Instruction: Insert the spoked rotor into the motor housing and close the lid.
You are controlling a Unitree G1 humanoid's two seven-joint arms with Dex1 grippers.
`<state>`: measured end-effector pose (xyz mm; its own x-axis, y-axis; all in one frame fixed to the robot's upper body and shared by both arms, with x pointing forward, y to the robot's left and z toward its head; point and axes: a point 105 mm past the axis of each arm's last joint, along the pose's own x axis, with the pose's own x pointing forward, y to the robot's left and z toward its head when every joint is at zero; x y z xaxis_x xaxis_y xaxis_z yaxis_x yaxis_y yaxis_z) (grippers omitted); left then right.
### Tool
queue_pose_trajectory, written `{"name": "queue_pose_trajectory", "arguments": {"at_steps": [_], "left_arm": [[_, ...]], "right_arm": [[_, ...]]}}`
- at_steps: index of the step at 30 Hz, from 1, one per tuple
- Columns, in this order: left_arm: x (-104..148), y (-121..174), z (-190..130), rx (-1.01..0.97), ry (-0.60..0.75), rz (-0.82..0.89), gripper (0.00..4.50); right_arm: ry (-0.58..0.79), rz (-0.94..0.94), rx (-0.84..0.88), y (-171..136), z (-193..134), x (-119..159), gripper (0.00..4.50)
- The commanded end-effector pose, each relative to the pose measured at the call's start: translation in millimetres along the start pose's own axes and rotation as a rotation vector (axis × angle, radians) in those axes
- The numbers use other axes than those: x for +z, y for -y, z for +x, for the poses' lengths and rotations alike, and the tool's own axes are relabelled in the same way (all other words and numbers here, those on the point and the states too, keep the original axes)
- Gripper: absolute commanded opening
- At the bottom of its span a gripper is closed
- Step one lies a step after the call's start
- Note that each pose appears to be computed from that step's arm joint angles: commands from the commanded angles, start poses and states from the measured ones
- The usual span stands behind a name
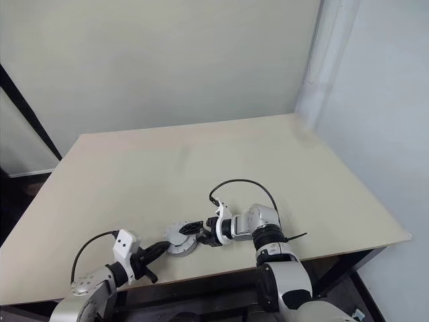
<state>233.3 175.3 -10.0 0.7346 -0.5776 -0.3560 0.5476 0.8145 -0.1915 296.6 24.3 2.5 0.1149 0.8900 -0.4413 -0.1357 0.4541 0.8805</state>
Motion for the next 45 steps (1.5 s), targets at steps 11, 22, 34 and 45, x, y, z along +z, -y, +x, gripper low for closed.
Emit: {"name": "queue_pose_trajectory", "arguments": {"at_steps": [11,22,34,45], "left_arm": [[-4.8,-1.6,-1.2,0.009,-0.036,0.005,0.00],[2.3,-5.9,0.1,0.037,0.001,-0.029,0.00],[29.0,-28.6,-41.3,0.077,0.064,-0.226,3.70],[37.2,-47.1,-70.5,0.197,0.220,-0.460,4.50]], "right_arm": [[0.044,0.073,0.071,-12.8,6.7,4.1,1.83],[0.033,0.075,0.039,-6.2,6.8,-0.4,1.19],[0.034,0.073,0.040,-4.1,4.5,-1.8,1.19],[0.074,0.134,0.179,-20.7,0.3,3.3,1.19]]}}
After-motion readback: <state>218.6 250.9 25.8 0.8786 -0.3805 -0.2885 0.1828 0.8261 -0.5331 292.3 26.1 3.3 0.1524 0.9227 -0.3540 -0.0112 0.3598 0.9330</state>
